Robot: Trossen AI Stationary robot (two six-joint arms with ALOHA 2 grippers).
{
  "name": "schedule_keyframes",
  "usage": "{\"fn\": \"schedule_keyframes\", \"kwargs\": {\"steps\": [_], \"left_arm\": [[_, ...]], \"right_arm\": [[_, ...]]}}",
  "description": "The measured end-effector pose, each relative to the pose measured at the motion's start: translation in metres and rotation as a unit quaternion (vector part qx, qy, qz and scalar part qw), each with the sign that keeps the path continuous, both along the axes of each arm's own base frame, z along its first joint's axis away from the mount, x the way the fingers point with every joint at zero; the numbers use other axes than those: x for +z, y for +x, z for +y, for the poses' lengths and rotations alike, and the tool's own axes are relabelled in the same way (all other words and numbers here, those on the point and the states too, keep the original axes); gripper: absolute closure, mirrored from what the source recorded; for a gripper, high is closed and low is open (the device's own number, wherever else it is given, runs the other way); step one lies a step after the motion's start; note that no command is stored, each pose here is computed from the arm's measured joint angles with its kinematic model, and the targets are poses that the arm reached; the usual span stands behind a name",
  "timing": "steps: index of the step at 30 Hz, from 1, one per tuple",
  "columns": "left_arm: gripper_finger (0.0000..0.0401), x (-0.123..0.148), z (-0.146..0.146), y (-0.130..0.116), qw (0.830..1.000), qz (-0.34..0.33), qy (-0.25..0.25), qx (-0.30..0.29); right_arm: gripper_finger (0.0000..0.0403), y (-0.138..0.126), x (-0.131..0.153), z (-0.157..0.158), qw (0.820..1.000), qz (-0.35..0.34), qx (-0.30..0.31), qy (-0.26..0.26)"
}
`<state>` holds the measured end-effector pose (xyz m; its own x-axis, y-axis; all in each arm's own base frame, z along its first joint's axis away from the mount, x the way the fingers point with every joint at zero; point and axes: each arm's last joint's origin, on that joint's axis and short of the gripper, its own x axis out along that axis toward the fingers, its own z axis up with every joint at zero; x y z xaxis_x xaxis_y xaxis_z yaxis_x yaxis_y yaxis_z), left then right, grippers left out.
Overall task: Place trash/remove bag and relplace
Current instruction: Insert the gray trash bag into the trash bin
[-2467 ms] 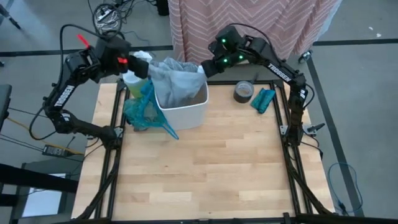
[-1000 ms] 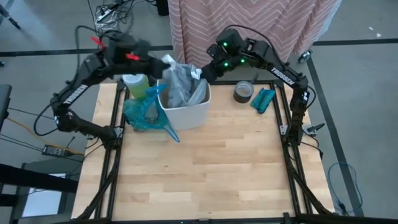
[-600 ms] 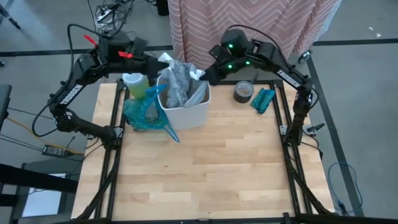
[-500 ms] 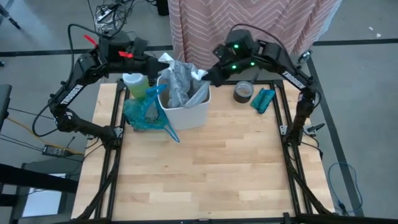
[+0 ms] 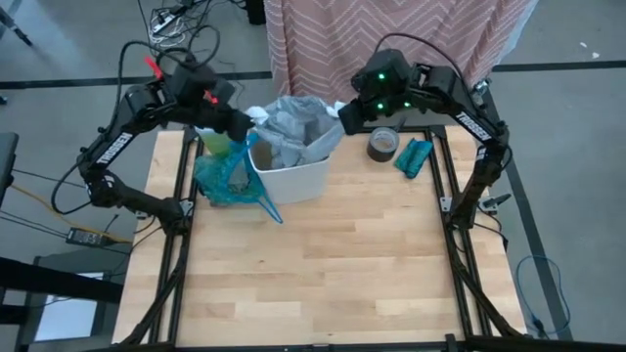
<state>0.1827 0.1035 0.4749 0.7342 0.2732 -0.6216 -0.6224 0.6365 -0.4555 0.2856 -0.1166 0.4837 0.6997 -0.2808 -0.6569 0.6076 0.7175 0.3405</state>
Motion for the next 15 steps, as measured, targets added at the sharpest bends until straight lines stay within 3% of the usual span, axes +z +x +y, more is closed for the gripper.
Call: {"fn": "schedule_keyframes", "kwargs": {"steps": [3, 7, 11, 15], "left_arm": [[0.0394, -0.003, -0.002, -0.009, 0.999, 0.041, 0.019, 0.017], [0.0395, 0.004, -0.007, -0.026, 0.998, 0.036, 0.039, 0.032], [0.0396, 0.009, -0.014, -0.04, 0.997, 0.029, 0.057, 0.051], [0.0396, 0.015, -0.019, -0.054, 0.992, 0.03, 0.09, 0.084]], "right_arm": [[0.0403, 0.009, 0.003, -0.002, 0.999, -0.039, 0.019, -0.023], [0.0403, 0.021, 0.005, -0.006, 0.993, -0.1, 0.055, -0.023], [0.0403, 0.034, -0.016, -0.003, 0.995, -0.073, 0.058, -0.018], [0.0403, 0.054, -0.038, -0.001, 0.992, -0.069, 0.088, -0.054]]}}
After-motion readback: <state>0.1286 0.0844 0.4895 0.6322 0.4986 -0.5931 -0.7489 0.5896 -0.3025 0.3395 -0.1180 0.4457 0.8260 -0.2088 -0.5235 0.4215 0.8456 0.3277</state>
